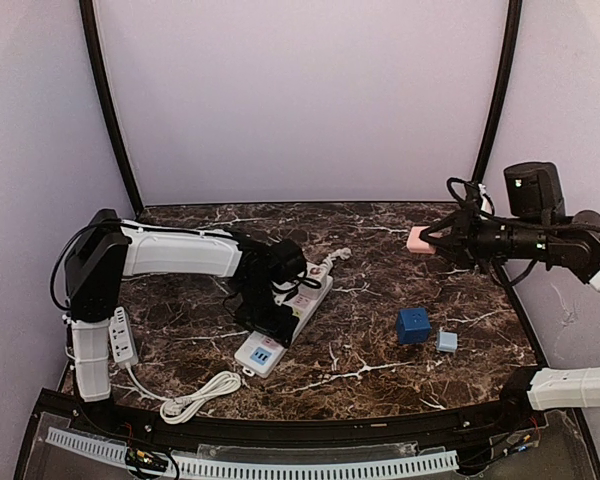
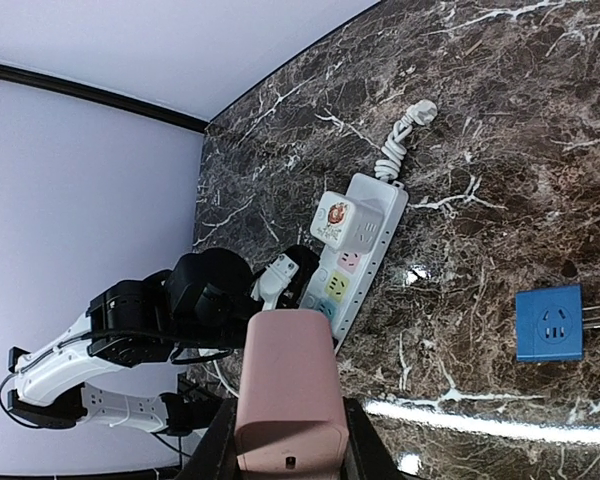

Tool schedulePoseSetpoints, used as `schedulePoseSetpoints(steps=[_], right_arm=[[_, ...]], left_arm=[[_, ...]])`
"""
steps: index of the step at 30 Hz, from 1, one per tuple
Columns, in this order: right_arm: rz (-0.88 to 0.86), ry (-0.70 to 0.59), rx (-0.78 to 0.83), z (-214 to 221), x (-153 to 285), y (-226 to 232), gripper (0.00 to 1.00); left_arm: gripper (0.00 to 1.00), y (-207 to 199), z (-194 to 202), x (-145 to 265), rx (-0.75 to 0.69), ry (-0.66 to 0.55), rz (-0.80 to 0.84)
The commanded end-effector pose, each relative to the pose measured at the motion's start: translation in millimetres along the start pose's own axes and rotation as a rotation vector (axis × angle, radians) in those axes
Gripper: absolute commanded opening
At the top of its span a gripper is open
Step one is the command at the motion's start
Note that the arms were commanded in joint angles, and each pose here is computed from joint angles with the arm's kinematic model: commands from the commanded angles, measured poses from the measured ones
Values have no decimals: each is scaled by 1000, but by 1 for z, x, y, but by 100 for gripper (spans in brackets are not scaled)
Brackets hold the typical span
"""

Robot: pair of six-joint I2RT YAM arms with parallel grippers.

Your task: Insert the plug

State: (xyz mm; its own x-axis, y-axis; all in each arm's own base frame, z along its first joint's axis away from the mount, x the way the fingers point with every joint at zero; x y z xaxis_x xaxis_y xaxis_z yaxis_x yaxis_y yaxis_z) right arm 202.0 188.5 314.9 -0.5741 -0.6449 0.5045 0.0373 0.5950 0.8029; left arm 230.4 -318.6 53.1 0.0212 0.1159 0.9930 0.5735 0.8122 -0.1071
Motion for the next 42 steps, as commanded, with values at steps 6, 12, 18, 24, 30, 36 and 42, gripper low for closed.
schedulePoseSetpoints(steps=[6, 12, 18, 24, 30, 36, 42], right_arm=[[99, 5, 96, -2, 17, -8, 0], [122, 86, 147, 9, 14, -13, 0], [127, 156, 178, 17, 8, -14, 0], [161, 212, 141, 24, 2, -20, 0], [165, 247, 47, 29, -9, -21, 0], [205, 284, -154, 38, -22, -28, 0], [232, 281, -350, 47, -28, -18, 0]], left_arm=[[52, -54, -5, -30, 129, 10, -2], [53, -78, 17, -36, 133, 48, -15], [56, -90, 33, -39, 120, 73, -36], [65, -105, 53, -39, 88, 103, -45], [88, -109, 54, -23, 23, 66, -30], [99, -115, 43, 10, -27, -25, 27], [99, -110, 42, 55, -34, -112, 98]])
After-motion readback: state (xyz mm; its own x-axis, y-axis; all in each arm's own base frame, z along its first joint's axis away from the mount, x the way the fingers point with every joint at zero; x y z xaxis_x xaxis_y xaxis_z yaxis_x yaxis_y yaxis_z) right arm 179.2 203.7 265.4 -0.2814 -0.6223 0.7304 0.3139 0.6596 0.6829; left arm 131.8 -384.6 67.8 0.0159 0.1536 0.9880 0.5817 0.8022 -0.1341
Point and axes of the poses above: each gripper's point midway between its finger pads, its own x axis back along the fingers, its own y axis along the line the jaws close on, z = x × y, the point moved 2 cm from there along x, back along the fingers, and after that the axes turned 6 degrees about -x, right-handed, at the moved point
